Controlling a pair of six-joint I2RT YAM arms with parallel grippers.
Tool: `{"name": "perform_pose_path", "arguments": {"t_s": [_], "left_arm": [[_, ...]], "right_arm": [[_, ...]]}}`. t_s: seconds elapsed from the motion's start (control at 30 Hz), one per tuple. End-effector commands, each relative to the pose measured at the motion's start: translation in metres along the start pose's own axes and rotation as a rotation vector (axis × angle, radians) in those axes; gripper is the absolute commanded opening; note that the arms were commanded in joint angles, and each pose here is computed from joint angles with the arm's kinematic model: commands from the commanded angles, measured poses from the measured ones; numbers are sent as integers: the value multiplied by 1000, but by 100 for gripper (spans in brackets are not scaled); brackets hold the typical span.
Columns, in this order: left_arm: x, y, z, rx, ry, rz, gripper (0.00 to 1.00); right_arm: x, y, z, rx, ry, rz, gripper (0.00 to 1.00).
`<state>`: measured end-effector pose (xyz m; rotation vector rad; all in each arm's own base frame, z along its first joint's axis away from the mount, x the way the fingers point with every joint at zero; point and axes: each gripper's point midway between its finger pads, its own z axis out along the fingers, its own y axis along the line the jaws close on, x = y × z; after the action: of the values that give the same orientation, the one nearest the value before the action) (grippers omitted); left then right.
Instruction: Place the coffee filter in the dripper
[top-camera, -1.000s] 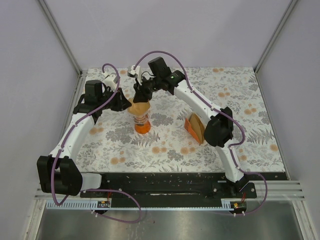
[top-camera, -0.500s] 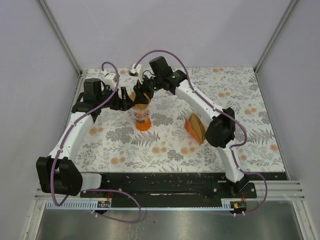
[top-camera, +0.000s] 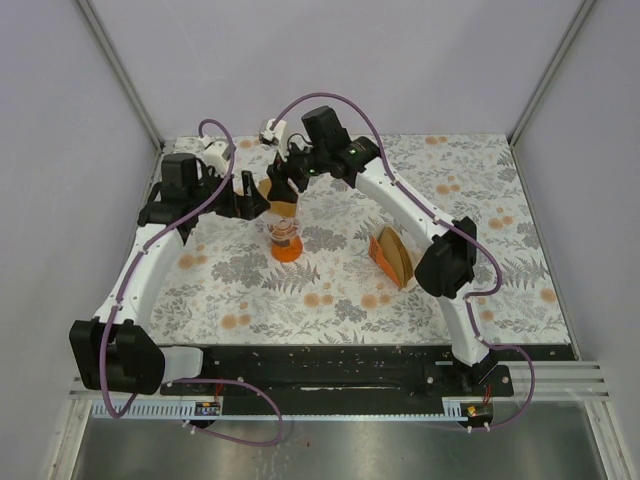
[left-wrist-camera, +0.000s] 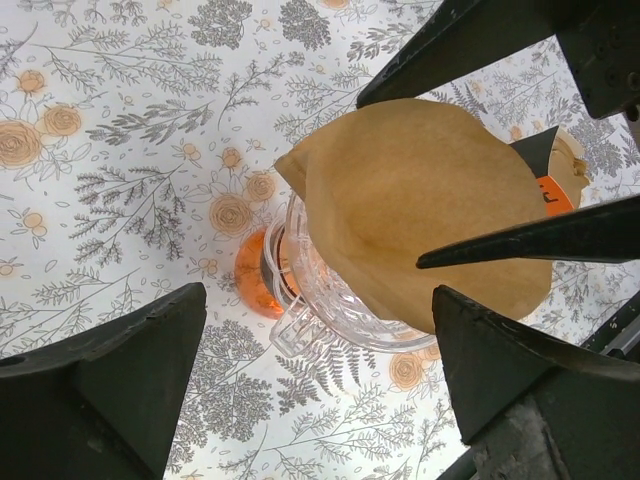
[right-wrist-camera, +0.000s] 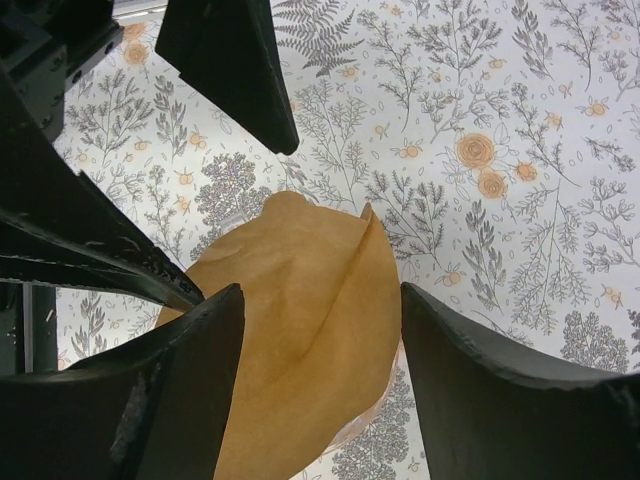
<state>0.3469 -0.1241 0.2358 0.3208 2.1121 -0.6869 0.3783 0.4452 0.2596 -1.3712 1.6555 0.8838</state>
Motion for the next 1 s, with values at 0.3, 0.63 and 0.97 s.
{"name": "perform_pose_path", "arguments": {"t_s": [0.3, 0.63, 0.97], "left_arm": [[-41, -16, -27, 26, -114, 78, 99], [-53, -7, -34, 3, -142, 59, 99], [-49, 13, -42, -36, -156, 0, 99]], "right_arm": [[-79, 10, -66, 138, -210, -77, 63], [-38, 35, -44, 58, -135, -17, 12], [17, 24, -12, 81, 40, 63, 0]]}}
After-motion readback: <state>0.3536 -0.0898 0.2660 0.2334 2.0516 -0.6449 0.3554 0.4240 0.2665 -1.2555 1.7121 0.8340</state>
